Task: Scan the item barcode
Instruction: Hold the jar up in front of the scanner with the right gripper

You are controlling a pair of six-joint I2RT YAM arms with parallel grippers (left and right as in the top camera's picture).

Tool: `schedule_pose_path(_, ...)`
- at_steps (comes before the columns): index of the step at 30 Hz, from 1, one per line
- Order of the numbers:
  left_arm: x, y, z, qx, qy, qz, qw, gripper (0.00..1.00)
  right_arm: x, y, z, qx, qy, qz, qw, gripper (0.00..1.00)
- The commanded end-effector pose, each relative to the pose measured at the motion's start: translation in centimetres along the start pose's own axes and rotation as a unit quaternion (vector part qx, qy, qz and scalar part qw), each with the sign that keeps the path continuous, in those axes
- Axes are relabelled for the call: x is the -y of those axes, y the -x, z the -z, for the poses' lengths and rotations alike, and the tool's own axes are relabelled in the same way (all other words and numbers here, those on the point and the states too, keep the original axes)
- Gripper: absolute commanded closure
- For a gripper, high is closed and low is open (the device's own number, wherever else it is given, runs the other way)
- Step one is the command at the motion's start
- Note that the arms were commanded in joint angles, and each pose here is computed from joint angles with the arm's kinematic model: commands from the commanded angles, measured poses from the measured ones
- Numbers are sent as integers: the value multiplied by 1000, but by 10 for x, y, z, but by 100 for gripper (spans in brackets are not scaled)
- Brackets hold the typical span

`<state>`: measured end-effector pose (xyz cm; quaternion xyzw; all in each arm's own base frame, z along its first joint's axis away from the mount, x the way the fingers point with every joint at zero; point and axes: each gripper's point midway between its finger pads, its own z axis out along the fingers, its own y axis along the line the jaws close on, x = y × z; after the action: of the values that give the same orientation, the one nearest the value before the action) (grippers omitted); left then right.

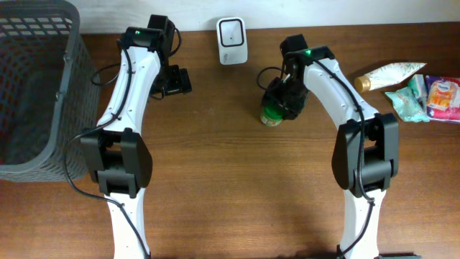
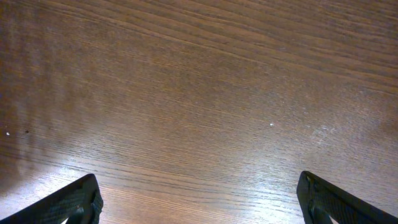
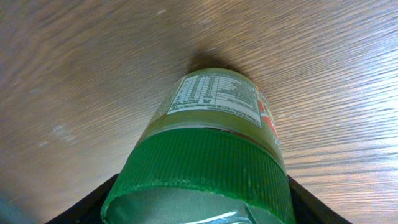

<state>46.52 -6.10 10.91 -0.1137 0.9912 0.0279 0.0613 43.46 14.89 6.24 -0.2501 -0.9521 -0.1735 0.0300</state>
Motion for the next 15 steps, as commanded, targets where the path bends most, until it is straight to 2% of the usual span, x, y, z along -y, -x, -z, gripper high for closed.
schedule_pose_path(1, -4, -1, -1, -1, 9, 6, 1000, 1, -32, 3, 29, -34, 106, 0, 994, 40)
schedule_pose_path(5, -4, -1, -1, -1, 8, 5, 1000, 1, -52, 7, 59, -70, 210, 18, 975, 40)
schedule_pose_path(10, -4, -1, -1, -1, 8, 5, 1000, 1, -72, -3, 100, -124, 357, 85, 922, 42)
schedule_pose_path(12, -3, -1, -1, -1, 8, 5, 1000, 1, -81, -13, 116, -145, 406, 113, 895, 42)
schedule_pose_path(15, -3, -1, -1, -1, 8, 5, 1000, 1, -97, -30, 152, -187, 504, 152, 829, 42)
